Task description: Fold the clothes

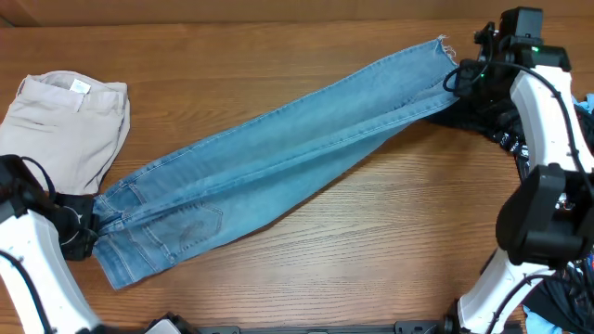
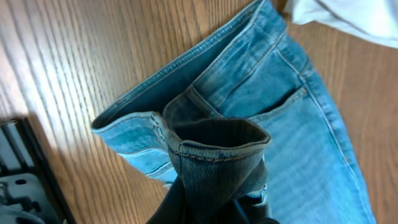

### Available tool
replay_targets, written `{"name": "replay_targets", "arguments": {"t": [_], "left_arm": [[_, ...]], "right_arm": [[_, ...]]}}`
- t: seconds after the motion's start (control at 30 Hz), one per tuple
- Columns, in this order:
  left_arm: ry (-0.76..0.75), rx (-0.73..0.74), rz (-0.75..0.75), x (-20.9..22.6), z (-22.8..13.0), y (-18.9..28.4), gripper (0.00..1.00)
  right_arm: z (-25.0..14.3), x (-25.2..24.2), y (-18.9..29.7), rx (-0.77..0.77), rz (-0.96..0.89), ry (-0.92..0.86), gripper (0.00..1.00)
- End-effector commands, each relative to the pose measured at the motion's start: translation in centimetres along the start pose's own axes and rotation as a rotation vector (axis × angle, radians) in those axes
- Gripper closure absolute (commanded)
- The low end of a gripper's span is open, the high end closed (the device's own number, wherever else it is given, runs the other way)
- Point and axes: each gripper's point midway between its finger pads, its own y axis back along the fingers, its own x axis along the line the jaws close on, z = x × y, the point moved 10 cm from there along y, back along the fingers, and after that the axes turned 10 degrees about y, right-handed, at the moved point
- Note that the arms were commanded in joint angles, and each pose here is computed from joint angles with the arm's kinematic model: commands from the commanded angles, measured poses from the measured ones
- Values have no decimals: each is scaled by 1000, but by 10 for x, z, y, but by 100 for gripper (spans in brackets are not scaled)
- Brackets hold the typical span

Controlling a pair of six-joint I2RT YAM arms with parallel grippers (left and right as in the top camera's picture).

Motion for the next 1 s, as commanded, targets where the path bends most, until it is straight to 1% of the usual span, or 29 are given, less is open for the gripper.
{"name": "replay_targets", "arguments": {"t": [0.0,0.2,0.3,0.43,0.5,0.53,0.57,0.6,0.63,0.67,0.7,0.73,0.77,0.8,0.83,0.87,0.9,0.97], "left_arm": [[26,-87,74,-3,16,-13,96],[-8,-82,64,-21,17,-31,96],[-43,-82,55,-31,12,-38,96],[-73,-93,44,-42,9,-46,96],[-67,-124,49,-43,11,-46,96],[-63,-145,56,-42,12,-46,96],[-62,-162,56,-43,14,-45,96],[-61,-177,58,-43,15,-45,96],[-61,-185,62,-43,16,-45,96],[-62,-188,64,-43,16,-45,93],[-61,-188,64,-43,16,-45,89],[-62,-187,64,-43,16,-45,76],[-63,-187,64,-43,16,-45,73],[-75,-187,65,-43,16,-45,72],[-84,-189,67,-43,16,-45,69],[-88,-196,67,-43,17,-45,59],[-95,-205,66,-44,18,-45,54],[-110,-228,54,-46,20,-43,54]], "right_arm": [[9,-20,-3,-33,-100,-11,96],[10,-10,-22,-20,-87,11,96],[17,-3,-23,-61,-85,28,96],[27,9,-26,-117,-80,56,92],[36,17,-31,-171,-60,75,91],[44,24,-36,-222,-44,90,89],[51,30,-40,-270,-28,105,78],[57,37,-44,-314,-5,121,64],[62,44,-47,-346,21,137,52],[64,51,-49,-365,47,151,43],[65,58,-52,-369,54,160,36],[65,60,-53,-364,46,163,27],[63,61,-54,-351,32,160,22],[61,60,-55,-333,17,157,20],[59,59,-55,-317,8,155,19],[56,59,-56,-296,-1,152,20],[52,56,-57,-269,-11,146,20],[43,48,-59,-201,-39,130,19]]}}
